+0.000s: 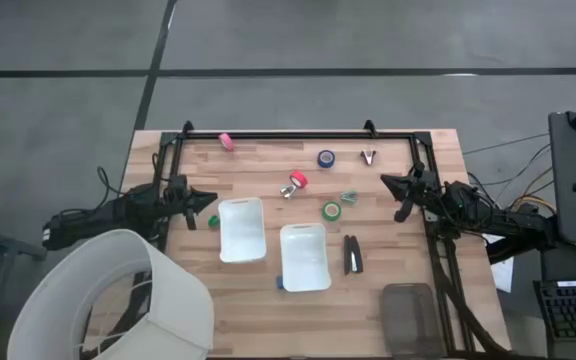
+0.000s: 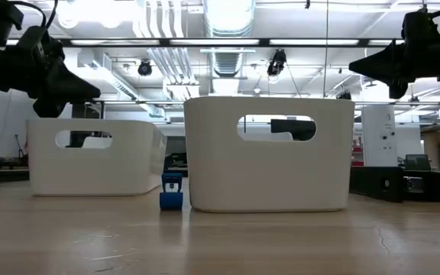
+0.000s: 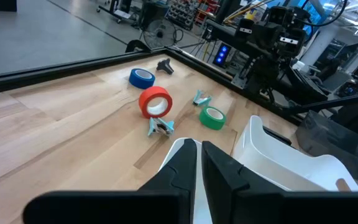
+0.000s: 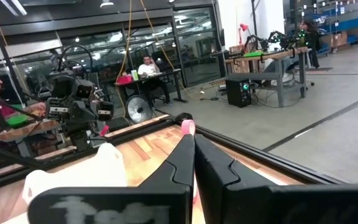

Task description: Pick and place Stapler, Stapler remover, tape

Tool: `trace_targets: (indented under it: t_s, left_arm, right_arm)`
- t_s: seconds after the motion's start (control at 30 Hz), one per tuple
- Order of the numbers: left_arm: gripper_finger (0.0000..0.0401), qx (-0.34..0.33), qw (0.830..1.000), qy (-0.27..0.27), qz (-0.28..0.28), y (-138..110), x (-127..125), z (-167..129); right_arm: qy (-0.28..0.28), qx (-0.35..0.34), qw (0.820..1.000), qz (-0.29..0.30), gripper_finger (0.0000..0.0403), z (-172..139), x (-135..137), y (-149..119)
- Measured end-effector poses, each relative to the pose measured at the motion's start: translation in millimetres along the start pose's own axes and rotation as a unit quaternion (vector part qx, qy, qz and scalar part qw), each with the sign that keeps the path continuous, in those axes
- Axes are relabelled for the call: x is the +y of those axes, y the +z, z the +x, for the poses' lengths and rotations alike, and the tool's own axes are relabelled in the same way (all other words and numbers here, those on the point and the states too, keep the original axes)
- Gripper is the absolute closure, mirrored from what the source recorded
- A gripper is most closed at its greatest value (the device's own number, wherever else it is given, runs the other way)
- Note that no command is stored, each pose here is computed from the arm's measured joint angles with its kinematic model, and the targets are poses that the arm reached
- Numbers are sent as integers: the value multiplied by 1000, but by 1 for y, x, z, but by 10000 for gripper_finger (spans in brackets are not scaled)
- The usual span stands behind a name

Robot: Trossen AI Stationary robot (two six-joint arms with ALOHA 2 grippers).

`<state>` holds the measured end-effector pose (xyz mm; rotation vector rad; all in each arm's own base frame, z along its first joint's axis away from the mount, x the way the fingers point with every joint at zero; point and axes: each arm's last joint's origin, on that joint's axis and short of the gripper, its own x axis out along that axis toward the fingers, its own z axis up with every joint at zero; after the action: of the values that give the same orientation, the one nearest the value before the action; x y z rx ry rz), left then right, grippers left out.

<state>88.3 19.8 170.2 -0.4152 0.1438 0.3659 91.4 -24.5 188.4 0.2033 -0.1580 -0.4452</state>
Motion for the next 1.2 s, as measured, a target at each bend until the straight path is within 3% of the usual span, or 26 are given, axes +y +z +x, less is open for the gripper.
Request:
trace_targets:
  t_s: [0.6,0.83,1.03,1.2]
  left_arm:
    - [373,0,1000,0,0,0,0,0]
    - [373,0,1000,0,0,0,0,0]
    - [373,0,1000,0,0,0,0,0]
    - [373,0,1000,0,0,0,0,0]
  right_arm:
    - [0,0,1000,0,394,0,0,0]
    - [0,-1,996,86,394,0,0,0]
    - [-25,-30,995,88,394,0,-1,5]
    - [-36,-52,990,129,394,0,-1,8]
